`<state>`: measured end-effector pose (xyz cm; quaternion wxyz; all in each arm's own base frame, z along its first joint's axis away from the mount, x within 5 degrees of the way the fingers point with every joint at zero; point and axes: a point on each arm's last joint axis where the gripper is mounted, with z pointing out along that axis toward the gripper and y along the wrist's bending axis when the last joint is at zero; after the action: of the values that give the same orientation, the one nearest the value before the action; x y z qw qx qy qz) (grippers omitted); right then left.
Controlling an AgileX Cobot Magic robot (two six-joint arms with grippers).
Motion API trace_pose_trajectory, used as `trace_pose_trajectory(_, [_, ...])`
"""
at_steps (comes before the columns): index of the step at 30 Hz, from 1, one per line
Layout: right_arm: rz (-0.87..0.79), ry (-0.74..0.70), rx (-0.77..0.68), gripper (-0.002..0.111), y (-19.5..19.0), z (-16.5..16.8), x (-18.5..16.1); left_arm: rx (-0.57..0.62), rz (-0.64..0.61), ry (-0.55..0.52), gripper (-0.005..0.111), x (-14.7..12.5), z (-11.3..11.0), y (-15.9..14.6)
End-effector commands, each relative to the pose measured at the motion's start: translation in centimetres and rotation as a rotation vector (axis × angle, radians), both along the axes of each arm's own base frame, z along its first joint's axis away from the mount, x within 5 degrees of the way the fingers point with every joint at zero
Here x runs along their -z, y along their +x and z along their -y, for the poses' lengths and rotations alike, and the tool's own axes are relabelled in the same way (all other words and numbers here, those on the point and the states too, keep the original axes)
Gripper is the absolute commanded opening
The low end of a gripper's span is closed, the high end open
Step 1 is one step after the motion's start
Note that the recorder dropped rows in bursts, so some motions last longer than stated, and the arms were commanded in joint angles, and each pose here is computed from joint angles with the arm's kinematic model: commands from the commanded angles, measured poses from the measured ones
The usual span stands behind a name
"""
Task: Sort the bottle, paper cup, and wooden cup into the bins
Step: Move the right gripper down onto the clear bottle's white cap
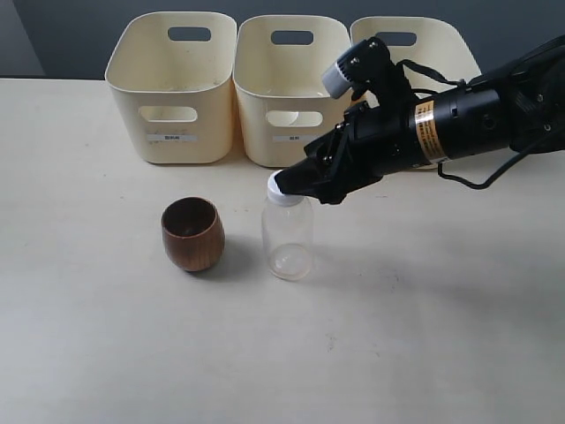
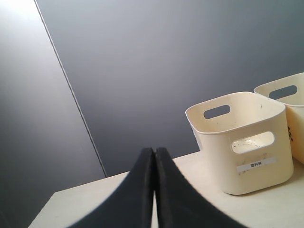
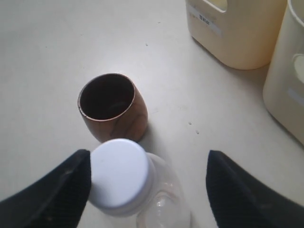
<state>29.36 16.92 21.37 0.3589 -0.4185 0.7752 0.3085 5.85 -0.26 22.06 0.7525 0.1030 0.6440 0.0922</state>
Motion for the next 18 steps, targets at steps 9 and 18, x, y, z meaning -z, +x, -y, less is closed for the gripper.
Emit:
trace_pose_trajectory(9, [0.058,-0.032,-0.006,0.065,0.4,0.2,-0.1,0.003,0.006,-0.002,0.000,0.0,0.0,0.0])
trace_pose_trajectory(18, [0.103,-0.015,-0.004,0.065,1.2,-0.1,-1.4,0.003,0.006,-0.002,0.000,0.0,0.0,0.0])
